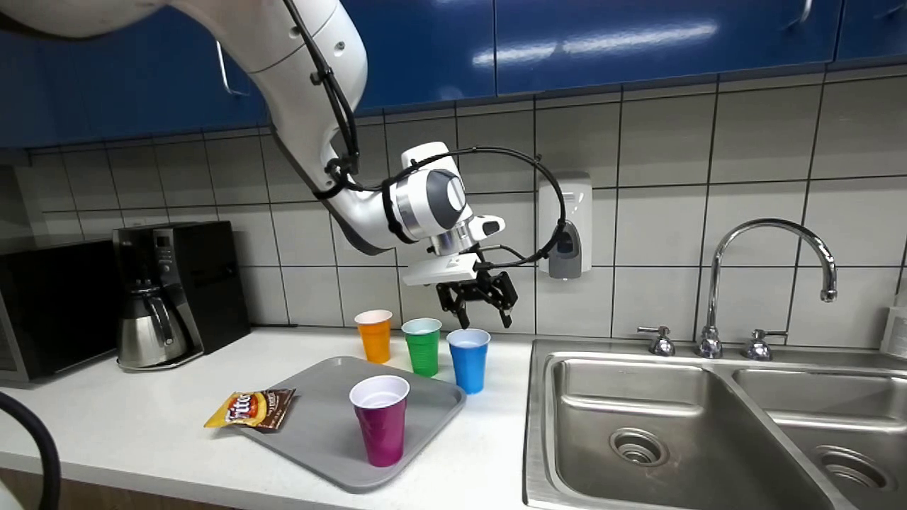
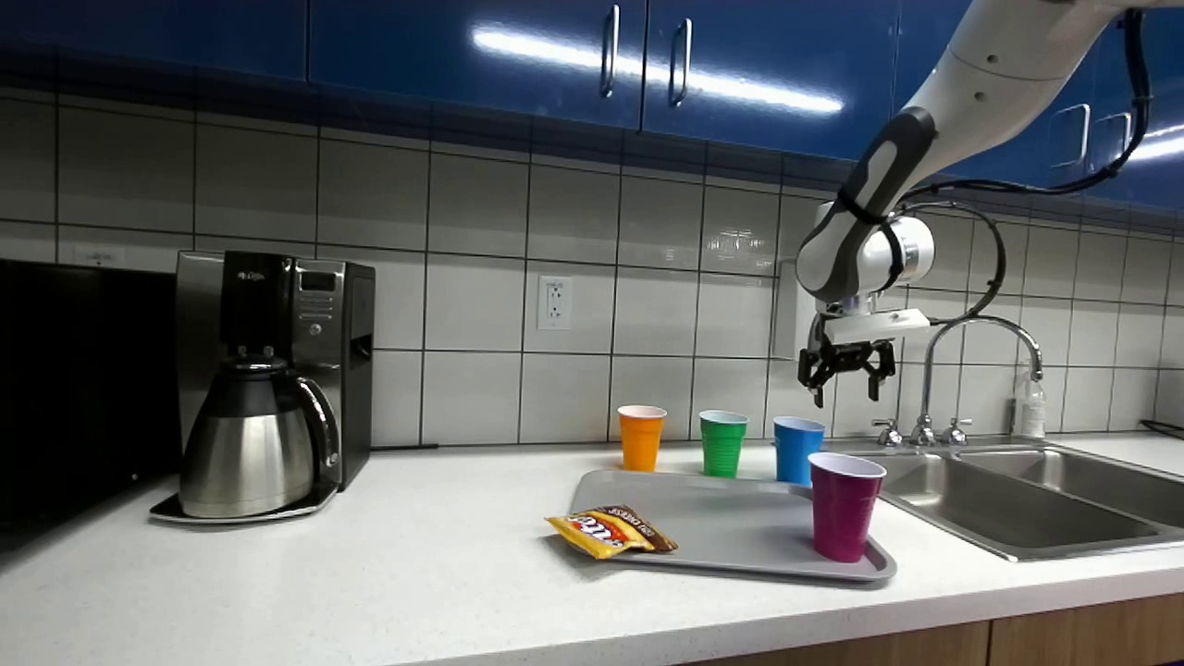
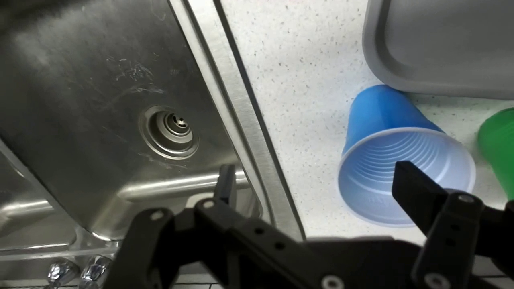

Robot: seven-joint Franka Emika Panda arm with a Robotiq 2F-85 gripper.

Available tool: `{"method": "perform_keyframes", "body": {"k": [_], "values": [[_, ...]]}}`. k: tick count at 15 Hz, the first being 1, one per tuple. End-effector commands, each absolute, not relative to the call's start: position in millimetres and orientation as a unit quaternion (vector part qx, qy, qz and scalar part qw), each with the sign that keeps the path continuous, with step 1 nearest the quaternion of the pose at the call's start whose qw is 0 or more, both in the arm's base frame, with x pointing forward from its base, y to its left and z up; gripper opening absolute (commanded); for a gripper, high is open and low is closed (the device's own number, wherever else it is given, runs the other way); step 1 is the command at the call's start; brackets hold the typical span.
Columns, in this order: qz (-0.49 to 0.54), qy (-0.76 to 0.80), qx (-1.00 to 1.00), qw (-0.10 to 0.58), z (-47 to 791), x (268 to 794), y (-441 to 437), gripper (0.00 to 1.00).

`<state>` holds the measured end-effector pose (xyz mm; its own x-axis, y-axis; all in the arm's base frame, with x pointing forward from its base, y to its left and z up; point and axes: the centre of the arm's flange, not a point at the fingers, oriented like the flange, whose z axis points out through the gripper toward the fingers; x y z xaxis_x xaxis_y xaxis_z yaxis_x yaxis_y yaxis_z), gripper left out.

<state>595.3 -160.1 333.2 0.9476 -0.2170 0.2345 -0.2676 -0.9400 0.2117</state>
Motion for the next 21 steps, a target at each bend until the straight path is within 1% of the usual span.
{"method": "perform_keyframes", "body": {"k": [1, 8, 21], "values": [[0.091, -0.169, 0.973, 0.126, 326, 618, -173, 1.0], [0.08, -0.198, 0.969, 0.124, 311, 633, -189, 1.0], [0.061, -0.216, 0.969, 0.101, 291, 655, -181, 1.0]]}}
